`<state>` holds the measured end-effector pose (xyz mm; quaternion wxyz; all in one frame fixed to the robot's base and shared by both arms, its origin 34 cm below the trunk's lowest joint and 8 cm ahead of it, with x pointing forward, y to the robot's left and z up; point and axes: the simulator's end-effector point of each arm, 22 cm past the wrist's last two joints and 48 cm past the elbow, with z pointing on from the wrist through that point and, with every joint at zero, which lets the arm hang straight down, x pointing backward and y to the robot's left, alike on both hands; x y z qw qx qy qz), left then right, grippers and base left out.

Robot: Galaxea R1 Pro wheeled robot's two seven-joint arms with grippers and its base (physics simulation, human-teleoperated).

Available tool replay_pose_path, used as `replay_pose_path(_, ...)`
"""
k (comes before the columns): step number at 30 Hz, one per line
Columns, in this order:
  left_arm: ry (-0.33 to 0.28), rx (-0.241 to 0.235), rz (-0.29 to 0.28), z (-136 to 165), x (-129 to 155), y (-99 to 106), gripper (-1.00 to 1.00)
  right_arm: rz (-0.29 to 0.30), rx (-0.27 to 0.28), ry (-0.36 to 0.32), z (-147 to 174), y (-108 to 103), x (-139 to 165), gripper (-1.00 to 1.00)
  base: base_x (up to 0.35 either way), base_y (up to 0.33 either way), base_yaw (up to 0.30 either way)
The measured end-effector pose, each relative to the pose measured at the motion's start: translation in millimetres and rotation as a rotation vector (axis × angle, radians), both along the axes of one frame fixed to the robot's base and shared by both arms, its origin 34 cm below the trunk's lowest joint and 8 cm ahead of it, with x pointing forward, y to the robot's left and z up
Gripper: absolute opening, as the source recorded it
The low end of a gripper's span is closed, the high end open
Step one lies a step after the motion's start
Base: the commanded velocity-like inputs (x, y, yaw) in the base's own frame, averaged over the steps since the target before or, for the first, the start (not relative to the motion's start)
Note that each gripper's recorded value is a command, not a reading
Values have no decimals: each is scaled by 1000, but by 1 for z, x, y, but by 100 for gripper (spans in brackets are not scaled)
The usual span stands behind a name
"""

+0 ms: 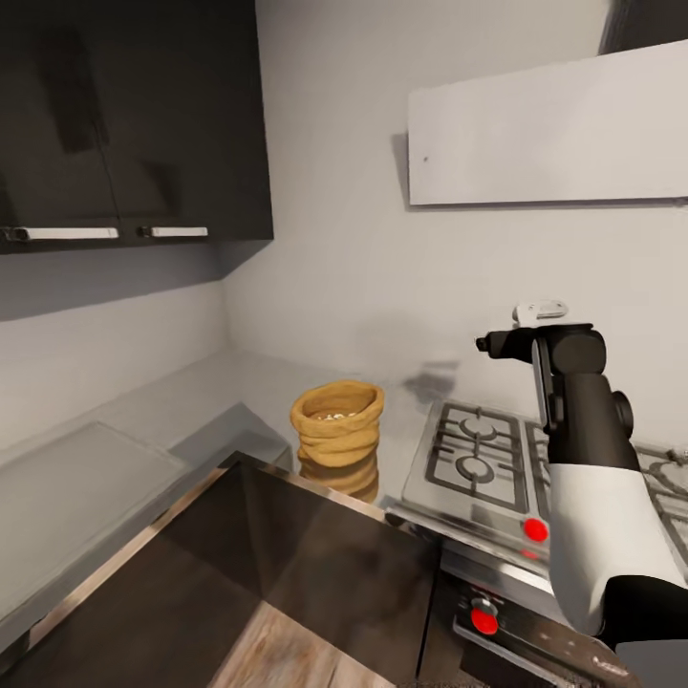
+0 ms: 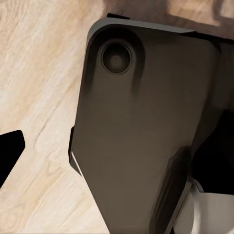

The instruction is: In the kitchen, take the popcorn bag from the countertop, put it into the microwave, and heat it until the popcorn is cooked so the cooked popcorn ends up inside the bag.

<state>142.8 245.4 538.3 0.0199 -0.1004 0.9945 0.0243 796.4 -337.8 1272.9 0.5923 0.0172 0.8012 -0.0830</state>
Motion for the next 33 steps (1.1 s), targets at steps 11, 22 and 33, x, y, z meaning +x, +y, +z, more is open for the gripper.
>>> replay_pose_path(11,-1,0,0,0,0,0,100,1,1,11,-4,0,1,100,0,228,-253)
replay_pose_path(22,-6,2,1,0,1,1,100,11,9,10,-5,7,2,100,0,55,-41)
replay_pose_path(33,-7,2,3,0,1,1,100,18,14,10,-5,9,2,100,0,214,0)
